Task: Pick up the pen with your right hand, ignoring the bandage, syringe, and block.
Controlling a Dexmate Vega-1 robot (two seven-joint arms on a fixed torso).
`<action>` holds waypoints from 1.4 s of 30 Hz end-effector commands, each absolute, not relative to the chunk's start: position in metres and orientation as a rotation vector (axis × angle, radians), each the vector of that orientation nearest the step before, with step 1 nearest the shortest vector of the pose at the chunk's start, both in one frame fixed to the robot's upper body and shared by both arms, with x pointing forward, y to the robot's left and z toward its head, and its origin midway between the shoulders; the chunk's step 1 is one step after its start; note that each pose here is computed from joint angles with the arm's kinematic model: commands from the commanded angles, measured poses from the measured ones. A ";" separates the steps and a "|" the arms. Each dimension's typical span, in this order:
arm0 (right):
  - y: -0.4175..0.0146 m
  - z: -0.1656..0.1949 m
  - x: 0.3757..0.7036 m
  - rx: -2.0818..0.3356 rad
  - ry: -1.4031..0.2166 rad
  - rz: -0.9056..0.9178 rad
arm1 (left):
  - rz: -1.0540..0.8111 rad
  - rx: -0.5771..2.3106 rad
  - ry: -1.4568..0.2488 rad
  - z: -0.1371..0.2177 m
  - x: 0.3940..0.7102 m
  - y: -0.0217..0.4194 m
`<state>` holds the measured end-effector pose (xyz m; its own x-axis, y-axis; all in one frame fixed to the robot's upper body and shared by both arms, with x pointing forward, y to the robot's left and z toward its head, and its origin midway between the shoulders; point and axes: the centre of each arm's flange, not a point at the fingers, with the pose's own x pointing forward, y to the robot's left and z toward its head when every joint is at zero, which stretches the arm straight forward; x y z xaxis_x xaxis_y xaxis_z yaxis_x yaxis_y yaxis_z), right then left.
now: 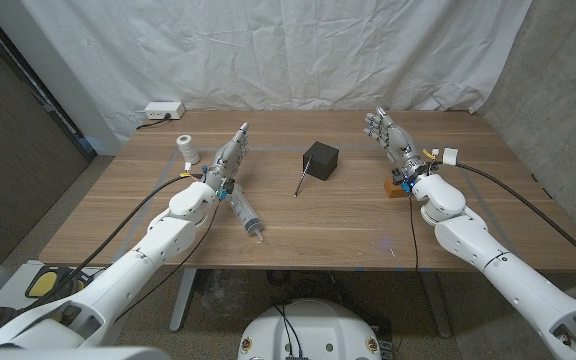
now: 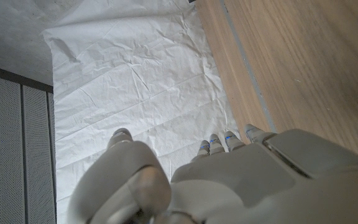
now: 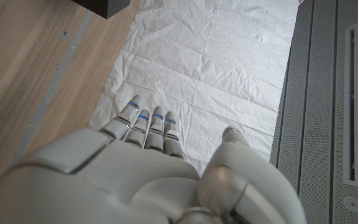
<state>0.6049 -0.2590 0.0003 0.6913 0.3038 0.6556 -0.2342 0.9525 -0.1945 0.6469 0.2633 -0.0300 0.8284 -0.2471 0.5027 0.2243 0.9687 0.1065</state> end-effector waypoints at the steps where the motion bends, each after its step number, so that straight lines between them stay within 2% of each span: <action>1: -0.254 0.004 0.594 -0.139 -0.777 0.313 | -0.271 0.044 -0.541 -0.030 0.652 0.256; 42: -0.225 0.025 0.562 -0.282 -0.901 0.330 | -0.278 0.051 -0.558 -0.021 0.649 0.261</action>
